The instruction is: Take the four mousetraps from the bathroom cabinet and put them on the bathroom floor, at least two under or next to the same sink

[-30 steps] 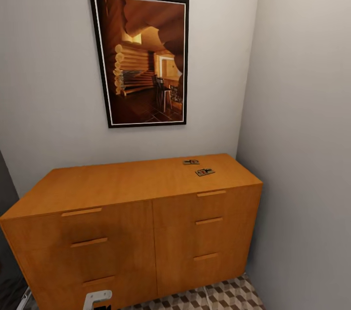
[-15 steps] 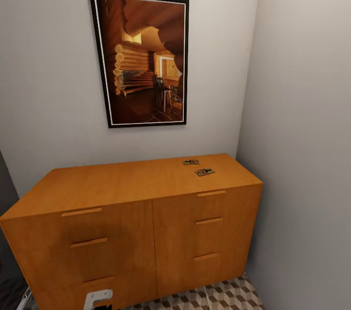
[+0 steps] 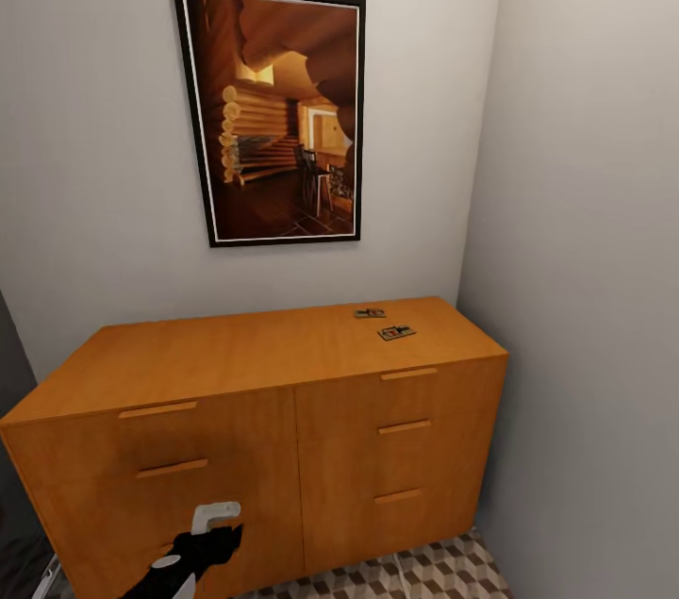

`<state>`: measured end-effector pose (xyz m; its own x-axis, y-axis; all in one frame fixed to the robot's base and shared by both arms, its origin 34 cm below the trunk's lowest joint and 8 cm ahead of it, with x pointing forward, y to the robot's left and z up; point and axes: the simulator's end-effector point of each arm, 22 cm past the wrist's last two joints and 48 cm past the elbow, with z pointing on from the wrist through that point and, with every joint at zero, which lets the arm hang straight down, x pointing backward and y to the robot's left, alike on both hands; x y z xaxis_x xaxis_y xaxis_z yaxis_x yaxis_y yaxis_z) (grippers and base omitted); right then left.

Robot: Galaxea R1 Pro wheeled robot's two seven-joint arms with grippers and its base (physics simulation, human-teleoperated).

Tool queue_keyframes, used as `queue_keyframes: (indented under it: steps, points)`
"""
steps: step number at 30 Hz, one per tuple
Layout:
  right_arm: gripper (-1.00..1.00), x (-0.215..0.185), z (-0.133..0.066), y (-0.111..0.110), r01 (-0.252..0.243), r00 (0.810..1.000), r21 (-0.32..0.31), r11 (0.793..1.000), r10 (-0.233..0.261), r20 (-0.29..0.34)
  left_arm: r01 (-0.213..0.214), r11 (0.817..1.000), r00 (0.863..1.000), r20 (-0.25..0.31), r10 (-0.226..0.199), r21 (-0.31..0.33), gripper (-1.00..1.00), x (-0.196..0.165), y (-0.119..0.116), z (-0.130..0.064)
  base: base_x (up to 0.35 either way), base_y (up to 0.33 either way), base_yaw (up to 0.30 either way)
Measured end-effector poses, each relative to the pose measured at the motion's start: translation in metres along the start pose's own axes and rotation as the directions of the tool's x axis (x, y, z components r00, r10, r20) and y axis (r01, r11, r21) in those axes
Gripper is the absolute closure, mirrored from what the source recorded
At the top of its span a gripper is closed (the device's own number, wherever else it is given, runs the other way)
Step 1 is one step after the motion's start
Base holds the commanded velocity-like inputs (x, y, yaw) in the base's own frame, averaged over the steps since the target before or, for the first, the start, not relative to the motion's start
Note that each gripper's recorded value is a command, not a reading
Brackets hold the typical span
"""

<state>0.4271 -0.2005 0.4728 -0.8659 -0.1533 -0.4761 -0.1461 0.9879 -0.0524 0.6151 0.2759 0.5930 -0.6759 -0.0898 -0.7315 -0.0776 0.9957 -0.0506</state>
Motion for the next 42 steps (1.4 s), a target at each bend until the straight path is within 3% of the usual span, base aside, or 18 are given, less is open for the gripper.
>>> queue_keyframes:
  steps: [10,16,22,29,33,38,42]
  points:
    - [-1.00,-0.093,-0.004,-0.008,-0.013,0.997,0.013,1.000,0.012,0.071,-0.008,0.999,0.998,0.055,0.005,0.053,-1.00,-0.070,-0.025,-0.006,0.000,0.000,0.000]
    - [-1.00,-0.168,-0.026,-0.015,-0.027,0.990,0.021,0.999,0.024,0.135,-0.019,0.995,0.993,0.118,0.008,0.093,-1.00,-0.126,-0.045,-0.021,0.000,0.000,0.000]
    - [-1.00,-0.197,-0.040,-0.019,-0.037,0.988,0.025,0.999,0.033,0.149,-0.032,0.992,0.990,0.138,0.015,0.119,-1.00,-0.153,-0.058,-0.033,0.000,0.000,0.000]
    - [-1.00,-0.203,-0.044,-0.021,-0.043,0.988,0.025,0.999,0.039,0.153,-0.135,0.977,0.983,0.150,0.110,0.166,-1.00,-0.154,-0.095,-0.041,0.000,0.000,0.000]
    - [-1.00,-0.203,-0.044,-0.021,-0.045,0.987,0.025,0.999,0.041,0.153,-0.211,0.956,0.970,0.167,0.179,0.202,-1.00,-0.152,-0.124,-0.048,0.000,0.000,0.000]
    - [-1.00,-0.204,-0.044,-0.022,-0.049,0.987,0.026,0.998,0.044,0.154,-0.273,0.933,0.955,0.180,0.234,0.234,-1.00,-0.151,-0.149,-0.057,0.000,0.000,0.000]
    - [-1.00,-0.204,-0.045,-0.024,-0.056,0.987,0.027,0.998,0.051,0.155,-0.301,0.917,0.947,0.199,0.254,0.262,-1.00,-0.162,-0.167,-0.071,0.000,0.000,0.000]
